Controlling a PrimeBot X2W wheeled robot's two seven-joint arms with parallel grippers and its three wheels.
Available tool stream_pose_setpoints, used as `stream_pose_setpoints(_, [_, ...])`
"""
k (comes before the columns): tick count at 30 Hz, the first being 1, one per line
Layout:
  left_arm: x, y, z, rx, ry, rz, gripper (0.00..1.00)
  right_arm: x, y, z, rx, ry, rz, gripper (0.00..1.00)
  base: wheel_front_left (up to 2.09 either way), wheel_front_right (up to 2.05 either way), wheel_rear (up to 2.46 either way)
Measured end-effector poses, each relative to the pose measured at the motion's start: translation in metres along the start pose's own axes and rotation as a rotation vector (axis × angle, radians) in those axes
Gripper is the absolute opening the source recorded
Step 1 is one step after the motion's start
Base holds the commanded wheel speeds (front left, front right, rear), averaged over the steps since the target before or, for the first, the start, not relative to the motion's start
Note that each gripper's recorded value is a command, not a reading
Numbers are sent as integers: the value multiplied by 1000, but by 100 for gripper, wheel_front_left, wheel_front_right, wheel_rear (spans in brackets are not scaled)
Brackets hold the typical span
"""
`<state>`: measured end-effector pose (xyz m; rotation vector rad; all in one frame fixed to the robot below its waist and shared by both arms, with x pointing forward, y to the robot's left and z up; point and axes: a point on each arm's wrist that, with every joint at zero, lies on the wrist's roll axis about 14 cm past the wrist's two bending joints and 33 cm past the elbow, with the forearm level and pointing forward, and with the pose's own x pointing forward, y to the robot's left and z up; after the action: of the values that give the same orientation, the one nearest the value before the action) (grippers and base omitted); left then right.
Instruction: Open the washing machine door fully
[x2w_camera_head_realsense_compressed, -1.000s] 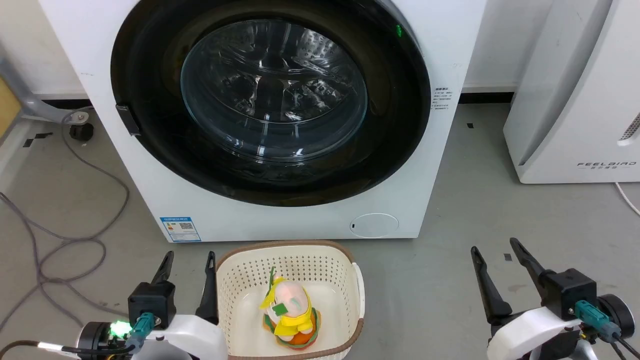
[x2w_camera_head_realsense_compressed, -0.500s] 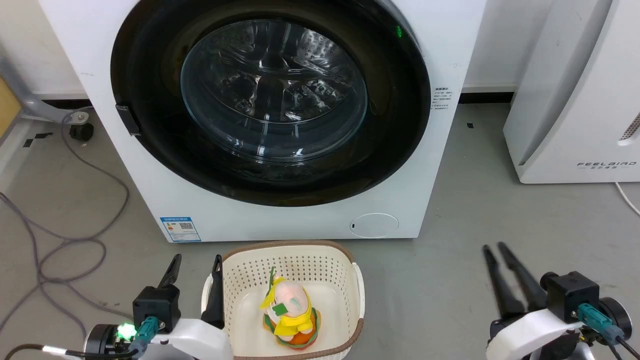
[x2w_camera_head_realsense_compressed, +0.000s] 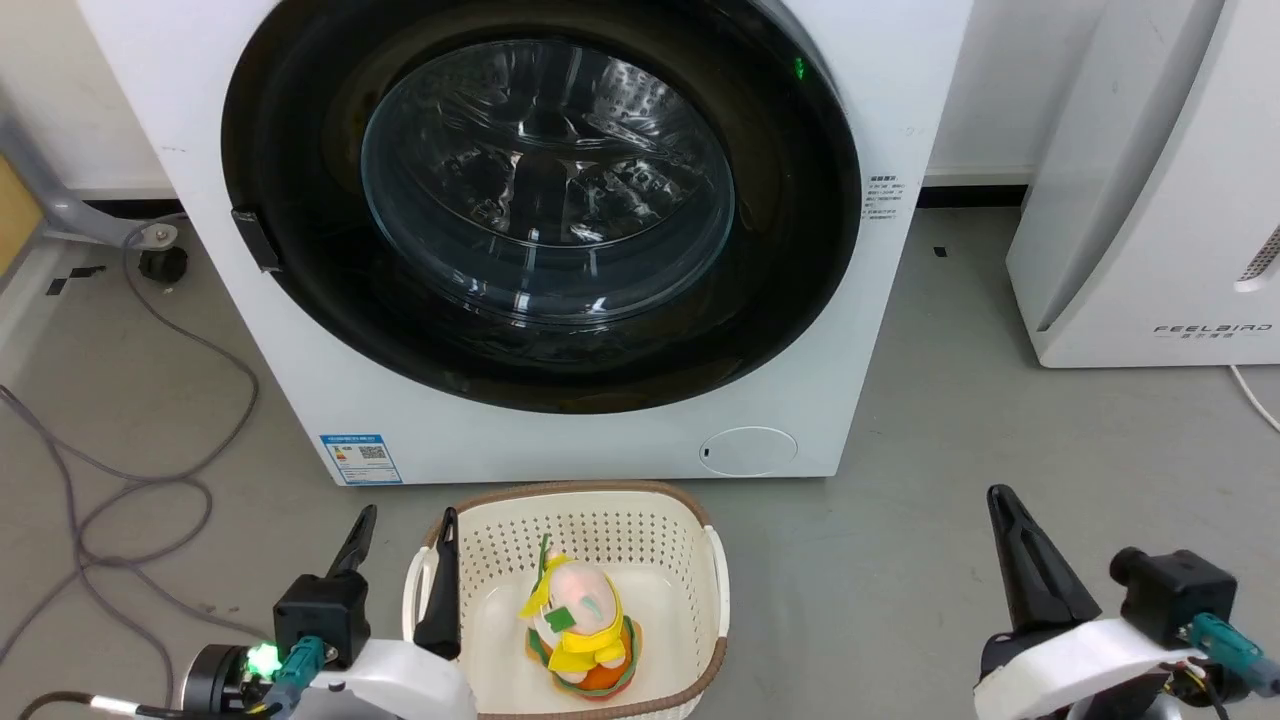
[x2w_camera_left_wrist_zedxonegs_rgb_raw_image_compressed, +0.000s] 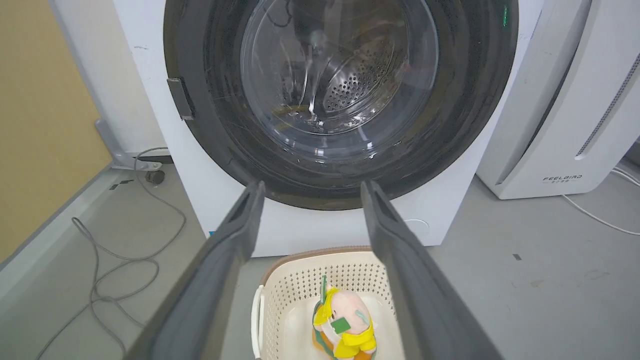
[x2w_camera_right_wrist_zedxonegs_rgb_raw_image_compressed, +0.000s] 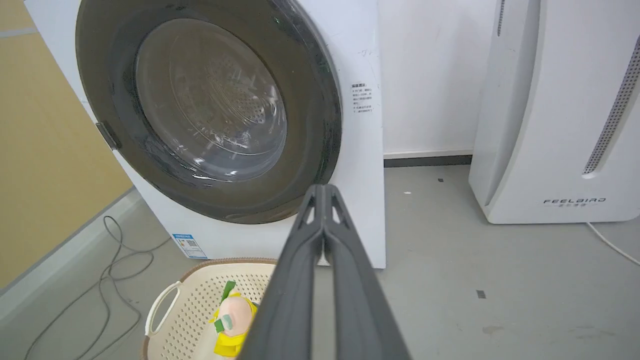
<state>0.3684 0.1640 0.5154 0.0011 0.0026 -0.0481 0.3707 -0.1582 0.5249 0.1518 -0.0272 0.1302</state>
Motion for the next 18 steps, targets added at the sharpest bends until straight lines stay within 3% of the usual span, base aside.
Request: stream_pose_setpoints(18, [3,-8,4,-25,-34,-28,100,4,-12,20,510,-127,-43,0,0,0,0])
